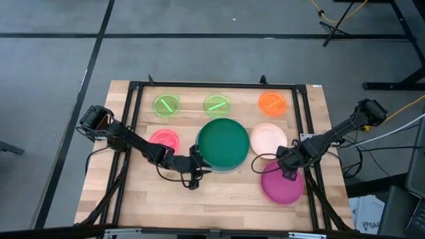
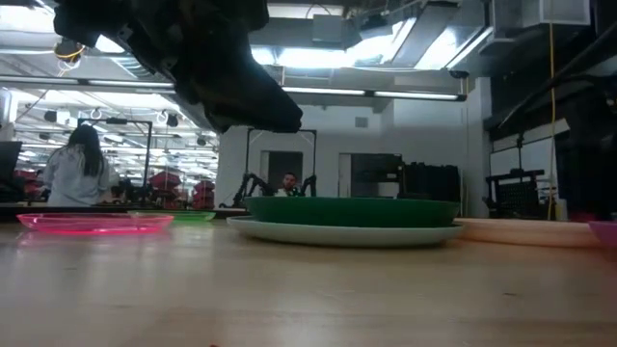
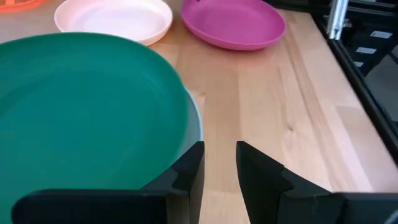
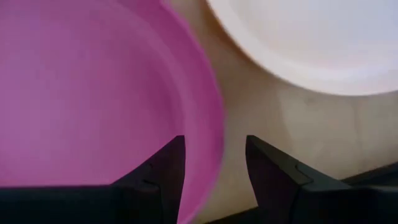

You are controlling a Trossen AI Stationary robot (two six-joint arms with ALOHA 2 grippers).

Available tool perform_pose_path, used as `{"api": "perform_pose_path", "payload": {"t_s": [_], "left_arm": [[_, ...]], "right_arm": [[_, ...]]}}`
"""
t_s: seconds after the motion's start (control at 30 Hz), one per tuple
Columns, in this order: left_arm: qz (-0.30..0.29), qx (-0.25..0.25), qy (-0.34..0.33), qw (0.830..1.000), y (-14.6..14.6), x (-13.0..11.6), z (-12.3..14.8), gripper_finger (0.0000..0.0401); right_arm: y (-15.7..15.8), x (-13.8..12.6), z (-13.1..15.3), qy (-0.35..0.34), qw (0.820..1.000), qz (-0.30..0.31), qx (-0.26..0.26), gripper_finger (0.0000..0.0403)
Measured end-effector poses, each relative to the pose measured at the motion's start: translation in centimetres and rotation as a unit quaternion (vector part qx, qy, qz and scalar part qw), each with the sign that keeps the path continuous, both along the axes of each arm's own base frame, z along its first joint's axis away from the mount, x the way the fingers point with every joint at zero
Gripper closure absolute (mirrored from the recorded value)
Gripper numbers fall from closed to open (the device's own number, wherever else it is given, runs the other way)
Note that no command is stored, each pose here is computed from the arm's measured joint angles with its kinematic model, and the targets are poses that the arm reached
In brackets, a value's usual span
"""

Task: Stack plastic plates
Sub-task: Stack the pink plate on top of green plate

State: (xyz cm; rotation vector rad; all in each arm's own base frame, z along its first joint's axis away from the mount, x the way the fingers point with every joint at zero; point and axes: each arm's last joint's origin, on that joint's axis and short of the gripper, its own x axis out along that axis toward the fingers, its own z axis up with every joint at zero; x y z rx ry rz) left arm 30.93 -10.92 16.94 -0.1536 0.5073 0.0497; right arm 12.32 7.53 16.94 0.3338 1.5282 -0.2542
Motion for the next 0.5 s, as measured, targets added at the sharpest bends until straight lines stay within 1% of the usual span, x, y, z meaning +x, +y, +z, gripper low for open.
{"api": "perform_pose_path", "payload": {"t_s": [0.13,0.27,0.5], "left_arm": [[0.001,-0.001,0.000,1.000,0.10,0.03,-0.01,0.0315],[0.002,-0.001,0.000,1.000,0.10,0.03,0.00,0.0315],[0.002,-0.002,-0.002,1.000,0.09,0.05,0.03,0.0315]], "right_arm": [[0.08,0.04,-0.02,0.000,1.000,0.001,0.009,0.0242],[-0.14,-0.03,-0.03,-0.006,1.000,0.003,-0.019,0.0242],[-0.03,0.22,-0.37,-0.023,1.000,0.003,-0.010,0.0242]]}}
